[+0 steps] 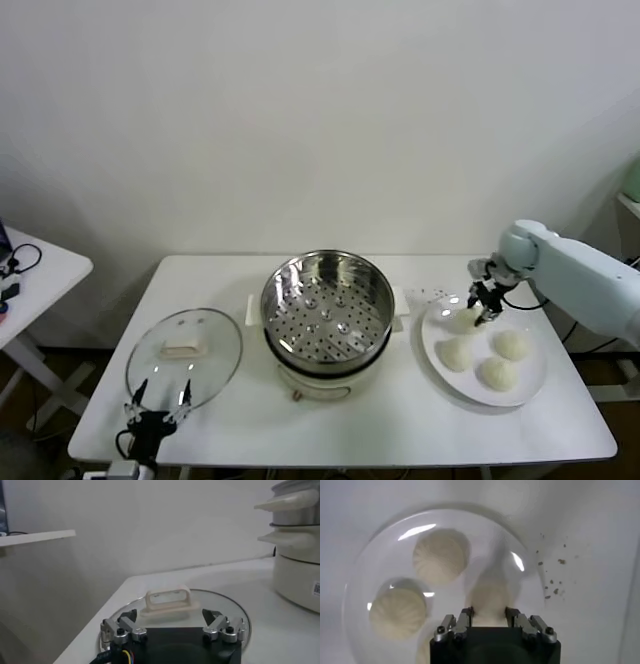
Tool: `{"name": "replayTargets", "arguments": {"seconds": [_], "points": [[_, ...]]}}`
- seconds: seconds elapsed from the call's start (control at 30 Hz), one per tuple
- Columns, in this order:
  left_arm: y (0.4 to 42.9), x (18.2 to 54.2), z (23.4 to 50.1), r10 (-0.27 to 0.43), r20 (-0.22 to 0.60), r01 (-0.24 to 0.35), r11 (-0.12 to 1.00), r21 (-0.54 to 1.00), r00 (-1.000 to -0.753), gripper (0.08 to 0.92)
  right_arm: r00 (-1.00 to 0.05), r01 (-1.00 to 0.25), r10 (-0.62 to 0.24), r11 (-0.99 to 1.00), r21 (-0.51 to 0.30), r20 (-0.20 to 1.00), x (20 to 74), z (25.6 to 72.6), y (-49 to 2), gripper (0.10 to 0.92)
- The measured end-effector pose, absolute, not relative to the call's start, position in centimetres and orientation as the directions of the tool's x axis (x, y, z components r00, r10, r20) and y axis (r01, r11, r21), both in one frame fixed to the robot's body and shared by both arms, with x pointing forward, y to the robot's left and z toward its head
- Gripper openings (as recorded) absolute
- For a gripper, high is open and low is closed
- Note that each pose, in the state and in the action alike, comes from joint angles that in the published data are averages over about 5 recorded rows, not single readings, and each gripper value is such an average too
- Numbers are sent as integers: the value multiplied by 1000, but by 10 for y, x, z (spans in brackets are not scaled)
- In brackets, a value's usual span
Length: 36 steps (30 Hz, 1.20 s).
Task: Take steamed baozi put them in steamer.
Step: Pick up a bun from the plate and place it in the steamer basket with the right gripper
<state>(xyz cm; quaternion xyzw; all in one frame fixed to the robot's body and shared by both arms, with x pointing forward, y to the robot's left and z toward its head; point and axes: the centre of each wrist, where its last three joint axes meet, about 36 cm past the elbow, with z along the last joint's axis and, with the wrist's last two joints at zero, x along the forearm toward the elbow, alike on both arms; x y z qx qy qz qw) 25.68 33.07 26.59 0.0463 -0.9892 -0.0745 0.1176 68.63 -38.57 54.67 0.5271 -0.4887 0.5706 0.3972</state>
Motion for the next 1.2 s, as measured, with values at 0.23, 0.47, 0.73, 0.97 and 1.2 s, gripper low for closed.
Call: {"name": "replayTargets", "arguments": {"seconds": [0.23,0.47,0.73,0.97,1.2], "points": [[330,257,267,-112,220,-75,983,166,-969,823,-178,-894,-158,-387,-227,971,685,637,-334,484],[327,257,266,-120,212,-84,982,172,-970,823,-189,-713,-253,-629,-309,949,669,713,-254,484],[324,256,264,-129,201,-94,980,177,-971,823,-147,-447,-281,-836,-317,948,658,733,-174,484],[324,256,262,-138,198,-103,979,178,-970,823,-128,-229,-235,-938,-259,964,671,708,-129,484],[324,257,259,-145,197,-110,978,177,-970,823,-110,-87,-198,-974,-208,974,691,668,-101,484]]}}
